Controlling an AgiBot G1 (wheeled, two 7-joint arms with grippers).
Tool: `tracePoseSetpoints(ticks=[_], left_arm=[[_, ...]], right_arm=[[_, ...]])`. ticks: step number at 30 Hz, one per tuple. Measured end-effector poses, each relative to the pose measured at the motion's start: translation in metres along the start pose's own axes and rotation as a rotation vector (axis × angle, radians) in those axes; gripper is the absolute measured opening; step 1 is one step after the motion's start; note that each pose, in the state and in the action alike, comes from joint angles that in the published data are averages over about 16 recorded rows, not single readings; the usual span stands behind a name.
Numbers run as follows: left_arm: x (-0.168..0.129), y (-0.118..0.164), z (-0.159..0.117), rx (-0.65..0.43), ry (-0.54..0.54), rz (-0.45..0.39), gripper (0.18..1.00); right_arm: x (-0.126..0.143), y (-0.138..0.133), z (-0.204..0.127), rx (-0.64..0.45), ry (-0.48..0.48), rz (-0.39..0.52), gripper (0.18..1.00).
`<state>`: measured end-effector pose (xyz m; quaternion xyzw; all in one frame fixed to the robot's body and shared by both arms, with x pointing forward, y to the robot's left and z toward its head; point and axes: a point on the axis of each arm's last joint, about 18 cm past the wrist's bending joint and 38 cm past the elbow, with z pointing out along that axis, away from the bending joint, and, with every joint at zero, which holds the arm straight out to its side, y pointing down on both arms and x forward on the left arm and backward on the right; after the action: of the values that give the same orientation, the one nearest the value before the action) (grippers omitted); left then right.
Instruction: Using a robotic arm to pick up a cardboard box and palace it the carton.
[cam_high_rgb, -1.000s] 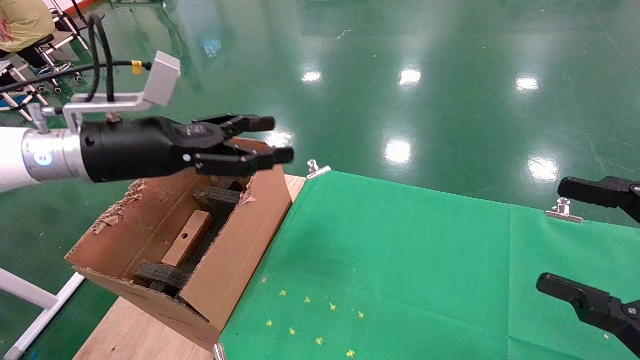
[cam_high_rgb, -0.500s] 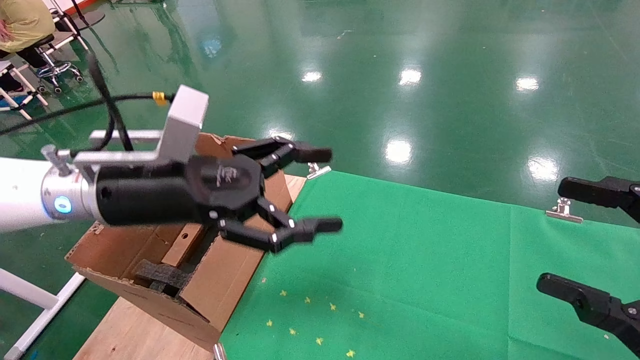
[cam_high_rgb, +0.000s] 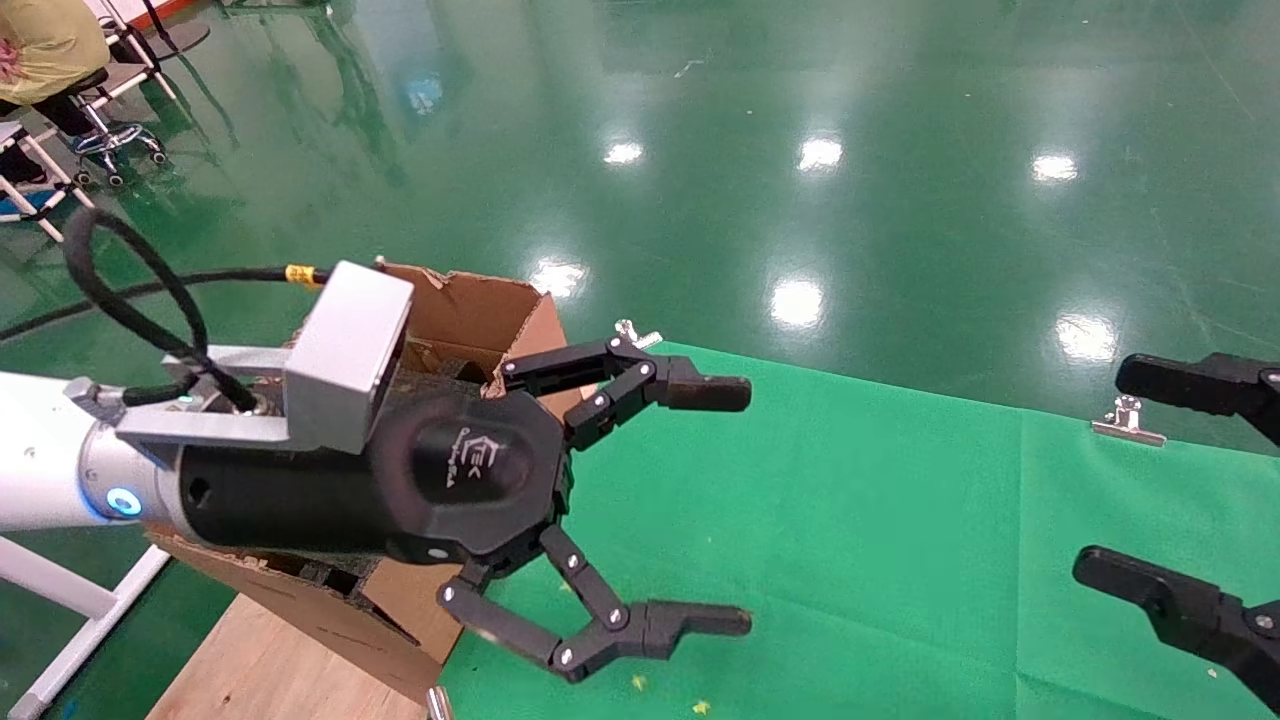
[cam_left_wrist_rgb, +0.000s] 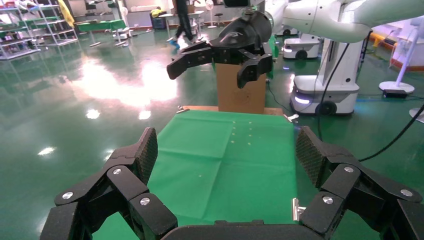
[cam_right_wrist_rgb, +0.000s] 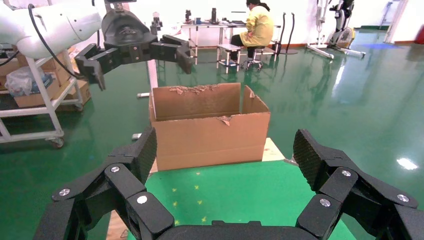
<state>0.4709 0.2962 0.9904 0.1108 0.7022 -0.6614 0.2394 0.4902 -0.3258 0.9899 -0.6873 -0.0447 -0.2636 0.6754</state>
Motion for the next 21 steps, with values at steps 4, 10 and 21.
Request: tracePoseSetpoints(ticks=[4,10,21], left_arm=[[0.0009,-0.0002,0.0005,0.003,0.003,0.001,1.001],[-0.0020,0.0002,-0.0010,-0.003,-0.007,-0.003,1.001],[-0.0047,0.0008,-0.0025,-0.010,-0.016,-0.007,1.001]], right_arm=[[0.0000,0.0000,0.0000,0.000,0.000,0.000,1.001],[0.0000,0.0000,0.0000,0.000,0.000,0.000,1.001],[0.0000,0.0000,0.0000,0.000,0.000,0.000,1.001]])
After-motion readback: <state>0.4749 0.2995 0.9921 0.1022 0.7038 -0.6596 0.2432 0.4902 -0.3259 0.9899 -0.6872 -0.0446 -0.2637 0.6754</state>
